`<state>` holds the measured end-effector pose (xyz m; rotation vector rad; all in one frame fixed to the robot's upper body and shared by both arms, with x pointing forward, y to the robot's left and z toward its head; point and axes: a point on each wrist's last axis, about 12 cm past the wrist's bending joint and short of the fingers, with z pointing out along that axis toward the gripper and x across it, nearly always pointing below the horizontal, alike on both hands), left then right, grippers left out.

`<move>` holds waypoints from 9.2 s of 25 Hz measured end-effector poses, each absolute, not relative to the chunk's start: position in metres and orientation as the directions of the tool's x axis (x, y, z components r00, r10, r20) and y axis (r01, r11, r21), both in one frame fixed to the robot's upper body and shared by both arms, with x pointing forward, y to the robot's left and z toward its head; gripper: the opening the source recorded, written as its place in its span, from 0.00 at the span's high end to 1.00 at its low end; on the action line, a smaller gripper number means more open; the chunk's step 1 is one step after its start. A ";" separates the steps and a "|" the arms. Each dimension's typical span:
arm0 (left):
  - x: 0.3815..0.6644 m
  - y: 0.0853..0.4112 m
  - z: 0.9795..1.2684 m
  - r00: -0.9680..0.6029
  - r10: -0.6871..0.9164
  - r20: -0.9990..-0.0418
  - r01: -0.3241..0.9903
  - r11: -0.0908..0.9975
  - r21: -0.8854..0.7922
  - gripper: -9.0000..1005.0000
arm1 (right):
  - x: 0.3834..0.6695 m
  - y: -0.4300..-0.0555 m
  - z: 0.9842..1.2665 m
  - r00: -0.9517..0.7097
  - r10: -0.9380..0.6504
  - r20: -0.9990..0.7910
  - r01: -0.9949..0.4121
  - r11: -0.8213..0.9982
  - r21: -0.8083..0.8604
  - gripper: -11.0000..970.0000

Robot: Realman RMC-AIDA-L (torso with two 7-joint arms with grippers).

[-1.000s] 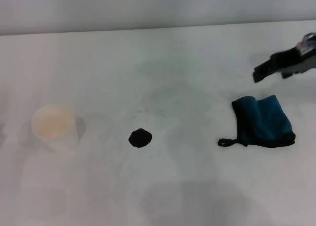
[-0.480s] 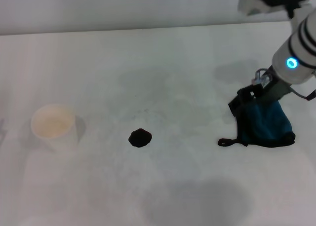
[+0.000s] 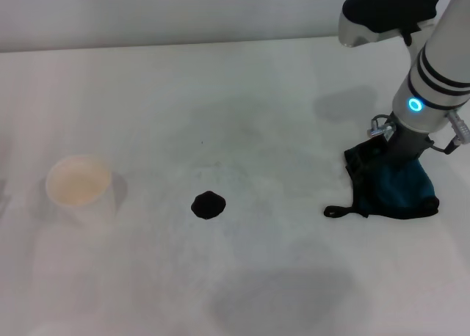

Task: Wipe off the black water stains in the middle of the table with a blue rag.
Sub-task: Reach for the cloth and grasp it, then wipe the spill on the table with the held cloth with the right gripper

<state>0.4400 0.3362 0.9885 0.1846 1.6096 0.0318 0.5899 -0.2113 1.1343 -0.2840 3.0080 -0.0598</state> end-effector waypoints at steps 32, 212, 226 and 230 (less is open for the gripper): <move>0.437 0.335 0.987 -0.038 0.134 -0.990 0.101 0.986 0.130 0.13 | 0.597 -0.220 1.109 -0.973 -0.222 -0.069 -0.217 0.973 -0.081 0.47; 0.431 0.327 0.989 -0.003 0.113 -0.994 0.107 0.988 0.112 0.13 | 0.597 -0.051 1.118 -0.687 -0.694 -0.217 -0.707 0.707 -0.023 0.92; 0.431 0.328 0.990 0.001 0.118 -0.993 0.106 0.987 0.118 0.13 | 0.611 -0.101 1.118 -0.777 -0.599 -0.195 -0.601 0.797 -0.054 0.92; 0.432 0.329 0.990 0.001 0.121 -0.993 0.103 0.987 0.120 0.13 | 0.615 -0.135 1.123 -0.827 -0.530 -0.189 -0.526 0.847 -0.075 0.92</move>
